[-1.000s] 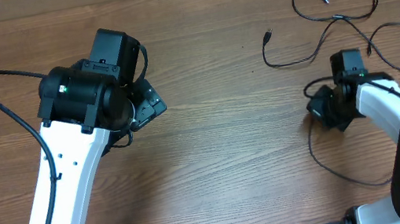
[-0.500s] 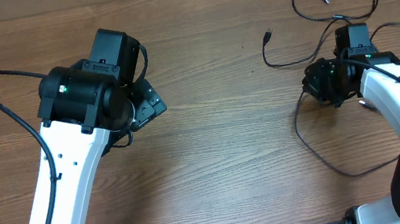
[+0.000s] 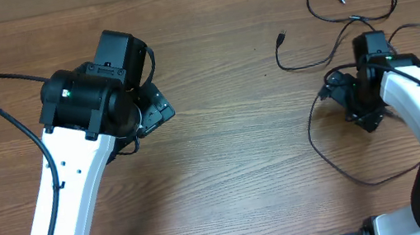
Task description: Untangle cables
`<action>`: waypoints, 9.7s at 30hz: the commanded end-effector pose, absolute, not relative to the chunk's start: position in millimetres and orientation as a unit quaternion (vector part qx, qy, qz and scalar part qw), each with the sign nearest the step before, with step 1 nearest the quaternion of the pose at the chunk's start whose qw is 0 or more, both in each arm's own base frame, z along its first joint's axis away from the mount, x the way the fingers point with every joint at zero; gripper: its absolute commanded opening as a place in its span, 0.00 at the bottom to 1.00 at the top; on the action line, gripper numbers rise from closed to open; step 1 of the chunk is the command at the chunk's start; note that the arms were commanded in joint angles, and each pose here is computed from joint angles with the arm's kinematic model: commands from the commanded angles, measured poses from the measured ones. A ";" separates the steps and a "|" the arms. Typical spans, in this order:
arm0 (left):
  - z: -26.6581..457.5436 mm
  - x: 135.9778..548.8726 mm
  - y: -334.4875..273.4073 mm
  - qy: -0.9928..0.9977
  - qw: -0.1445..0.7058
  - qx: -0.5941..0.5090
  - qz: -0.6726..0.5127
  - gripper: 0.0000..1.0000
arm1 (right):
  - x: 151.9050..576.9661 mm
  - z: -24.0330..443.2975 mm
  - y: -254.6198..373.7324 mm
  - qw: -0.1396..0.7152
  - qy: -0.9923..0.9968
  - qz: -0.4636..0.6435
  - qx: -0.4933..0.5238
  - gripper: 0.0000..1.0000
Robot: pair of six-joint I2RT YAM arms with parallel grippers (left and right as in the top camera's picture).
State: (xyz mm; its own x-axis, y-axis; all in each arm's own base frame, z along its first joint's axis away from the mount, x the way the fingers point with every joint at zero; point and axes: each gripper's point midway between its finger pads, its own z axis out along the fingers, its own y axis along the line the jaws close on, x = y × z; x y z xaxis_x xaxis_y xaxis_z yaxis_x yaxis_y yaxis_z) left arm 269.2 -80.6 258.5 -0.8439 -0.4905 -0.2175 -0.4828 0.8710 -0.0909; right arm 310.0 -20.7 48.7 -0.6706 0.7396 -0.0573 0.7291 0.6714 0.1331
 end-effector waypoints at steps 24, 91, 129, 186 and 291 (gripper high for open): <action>265.9 271.7 -79.4 0.961 0.131 -0.244 -0.020 0.99 | 255.3 27.1 -155.3 0.063 0.767 -0.022 0.638 0.72; 266.9 275.3 -81.4 0.960 0.137 -0.244 -0.027 1.00 | 339.1 45.3 -157.9 0.117 0.931 -0.059 0.340 0.04; 265.9 272.0 -80.1 0.961 0.131 -0.242 -0.022 1.00 | 324.2 38.4 -114.7 0.057 0.911 0.031 0.408 1.00; 266.9 275.5 -81.4 0.963 0.138 -0.230 -0.025 1.00 | 363.1 45.2 -111.5 0.129 0.920 0.054 0.366 0.72; 268.5 282.1 -77.0 0.961 0.155 -0.228 -0.013 1.00 | 278.5 101.6 -300.6 0.164 0.724 -0.038 0.669 0.89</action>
State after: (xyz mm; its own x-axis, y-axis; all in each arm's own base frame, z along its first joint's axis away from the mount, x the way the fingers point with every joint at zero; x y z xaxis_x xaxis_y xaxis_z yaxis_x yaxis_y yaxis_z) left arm 279.1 -80.1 261.1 -0.8537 -0.4494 -0.2630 -0.4414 0.8925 -0.0925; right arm 267.9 -310.6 105.0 -0.0012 0.9424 -0.3345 0.9919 0.0437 0.1196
